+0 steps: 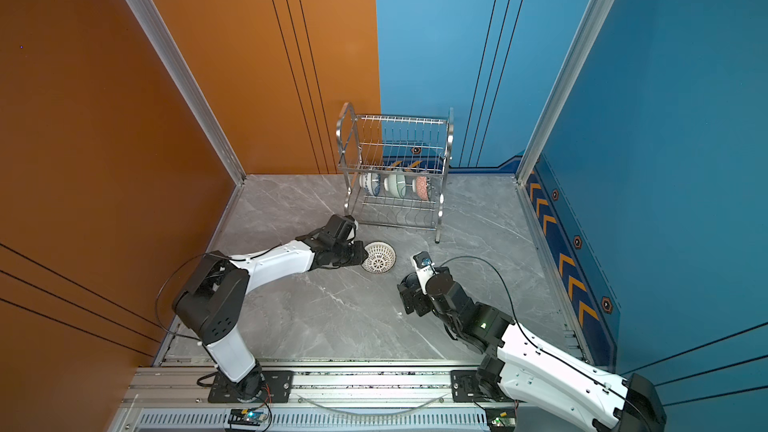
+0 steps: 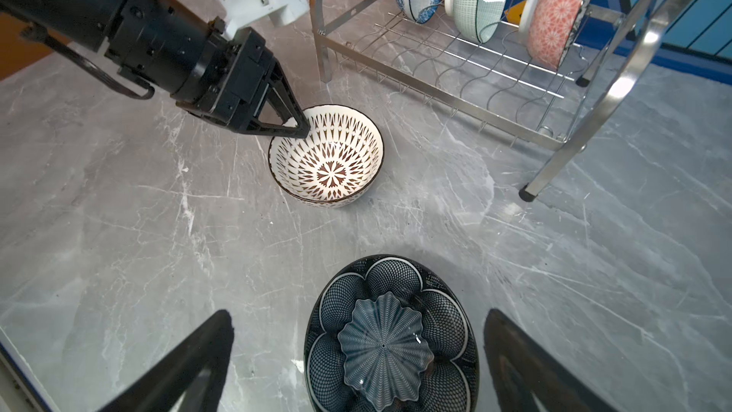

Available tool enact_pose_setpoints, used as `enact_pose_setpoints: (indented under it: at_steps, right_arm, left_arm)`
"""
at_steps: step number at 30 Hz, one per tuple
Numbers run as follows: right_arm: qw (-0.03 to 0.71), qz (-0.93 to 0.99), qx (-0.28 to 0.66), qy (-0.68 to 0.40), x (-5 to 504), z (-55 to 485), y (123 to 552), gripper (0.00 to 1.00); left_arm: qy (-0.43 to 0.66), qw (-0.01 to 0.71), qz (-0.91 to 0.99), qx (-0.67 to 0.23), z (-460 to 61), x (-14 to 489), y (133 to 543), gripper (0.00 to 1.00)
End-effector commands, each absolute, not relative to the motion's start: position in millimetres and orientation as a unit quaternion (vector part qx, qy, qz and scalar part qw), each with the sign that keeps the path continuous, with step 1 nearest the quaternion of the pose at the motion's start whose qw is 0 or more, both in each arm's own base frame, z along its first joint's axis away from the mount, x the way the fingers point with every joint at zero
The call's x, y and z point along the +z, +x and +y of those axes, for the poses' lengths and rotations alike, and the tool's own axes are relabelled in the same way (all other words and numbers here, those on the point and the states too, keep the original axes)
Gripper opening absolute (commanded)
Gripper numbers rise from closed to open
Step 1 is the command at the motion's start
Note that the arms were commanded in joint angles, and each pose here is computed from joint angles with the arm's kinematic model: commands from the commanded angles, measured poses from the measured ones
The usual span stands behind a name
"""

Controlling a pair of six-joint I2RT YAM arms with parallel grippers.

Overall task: Load bowls into a dish rack
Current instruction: Pick up the bowl from the center of the table.

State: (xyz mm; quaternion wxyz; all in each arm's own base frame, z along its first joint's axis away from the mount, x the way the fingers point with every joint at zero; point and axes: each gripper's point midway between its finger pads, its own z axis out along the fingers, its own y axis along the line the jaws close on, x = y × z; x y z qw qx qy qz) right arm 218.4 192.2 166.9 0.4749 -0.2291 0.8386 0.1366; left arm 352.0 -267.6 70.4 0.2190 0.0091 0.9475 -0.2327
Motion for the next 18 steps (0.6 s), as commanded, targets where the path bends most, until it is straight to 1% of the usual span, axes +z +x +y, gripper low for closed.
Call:
enact_pose_setpoints:
  at_steps: [1,5,8,12,18]
  right_arm:
    - [0.479,0.825,0.14,-0.266,176.6,201.4,214.5,0.94]
    - [0.491,0.809,0.159,-0.281,188.7,210.8,212.9,0.92]
    - [0.486,0.808,0.15,-0.297,187.8,214.0,213.7,0.91]
    - [0.475,0.811,0.134,-0.315,186.8,217.6,216.7,0.91]
    - [0.467,0.807,0.135,-0.334,180.2,225.9,217.5,0.91]
  left_arm:
    - [0.029,0.208,0.955,-0.209,-265.4,68.8,348.0,0.19]
    - [0.042,0.202,0.959,-0.196,-258.4,72.7,347.0,0.06]
    - [0.049,0.208,0.957,-0.195,-254.1,84.3,347.7,0.01]
    - [0.06,0.21,0.956,-0.194,-250.1,96.2,348.9,0.0]
    - [0.068,0.196,0.957,-0.201,-254.3,90.5,348.1,0.0]
